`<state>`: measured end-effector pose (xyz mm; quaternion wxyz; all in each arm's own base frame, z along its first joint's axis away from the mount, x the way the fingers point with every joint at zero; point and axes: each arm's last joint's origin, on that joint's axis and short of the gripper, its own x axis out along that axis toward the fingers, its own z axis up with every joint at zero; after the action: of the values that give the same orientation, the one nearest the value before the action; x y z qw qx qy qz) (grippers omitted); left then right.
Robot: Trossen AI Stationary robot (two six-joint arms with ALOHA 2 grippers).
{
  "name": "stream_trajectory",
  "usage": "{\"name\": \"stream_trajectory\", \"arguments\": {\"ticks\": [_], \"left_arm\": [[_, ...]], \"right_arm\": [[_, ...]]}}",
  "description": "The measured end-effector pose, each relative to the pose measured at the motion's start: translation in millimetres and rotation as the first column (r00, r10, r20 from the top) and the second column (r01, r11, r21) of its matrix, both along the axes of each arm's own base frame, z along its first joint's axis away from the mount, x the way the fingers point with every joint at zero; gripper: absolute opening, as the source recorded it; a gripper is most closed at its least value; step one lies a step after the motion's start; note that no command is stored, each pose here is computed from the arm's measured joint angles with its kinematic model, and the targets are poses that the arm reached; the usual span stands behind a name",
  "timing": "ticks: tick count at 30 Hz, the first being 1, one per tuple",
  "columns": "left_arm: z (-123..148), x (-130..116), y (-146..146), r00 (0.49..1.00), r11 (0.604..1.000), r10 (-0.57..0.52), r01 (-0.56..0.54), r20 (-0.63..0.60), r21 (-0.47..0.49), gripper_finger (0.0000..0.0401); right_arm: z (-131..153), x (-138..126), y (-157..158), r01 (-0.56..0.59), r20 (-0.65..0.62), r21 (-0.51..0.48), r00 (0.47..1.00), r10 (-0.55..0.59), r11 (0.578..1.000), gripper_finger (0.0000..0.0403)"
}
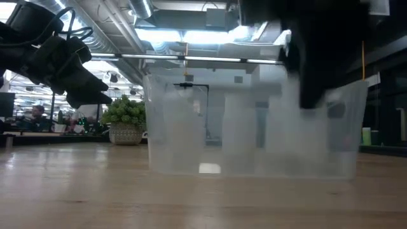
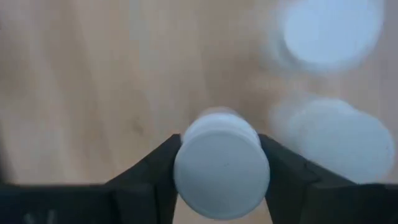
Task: Pick and place pill bottles into a basket
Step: Put the white medicine bottle into the transparent bin
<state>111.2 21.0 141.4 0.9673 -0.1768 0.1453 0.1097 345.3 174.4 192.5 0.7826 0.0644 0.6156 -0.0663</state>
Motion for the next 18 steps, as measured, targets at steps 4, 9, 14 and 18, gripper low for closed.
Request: {"name": "stream_trajectory", "arguments": {"ticks": [4, 9, 14, 18], "left_arm": [[0, 0, 0, 1.0, 1.0, -0.005, 0.005, -0.001, 0.007, 0.0253], [0, 0, 0, 1.0, 1.0, -0.007, 0.007, -0.002, 0.01, 0.0253], [0, 0, 0, 1.0, 1.0, -0.009, 0.009, -0.003, 0.015, 0.0253], [0, 0, 0, 1.0, 1.0, -0.009, 0.009, -0.003, 0.016, 0.0253]], "right_arm": [[-6, -2, -7, 0.031, -0.011, 0.071, 0.999, -0.03, 0.997, 0.0173], [-9, 2, -14, 0.016, -0.025, 0.096, 1.0, -0.014, 0.995, 0.0173], [-10, 5, -20, 0.014, -0.021, 0.093, 1.0, -0.012, 0.996, 0.0173], [-11, 7, -21, 0.038, -0.018, 0.104, 0.999, -0.037, 0.994, 0.0178]]}}
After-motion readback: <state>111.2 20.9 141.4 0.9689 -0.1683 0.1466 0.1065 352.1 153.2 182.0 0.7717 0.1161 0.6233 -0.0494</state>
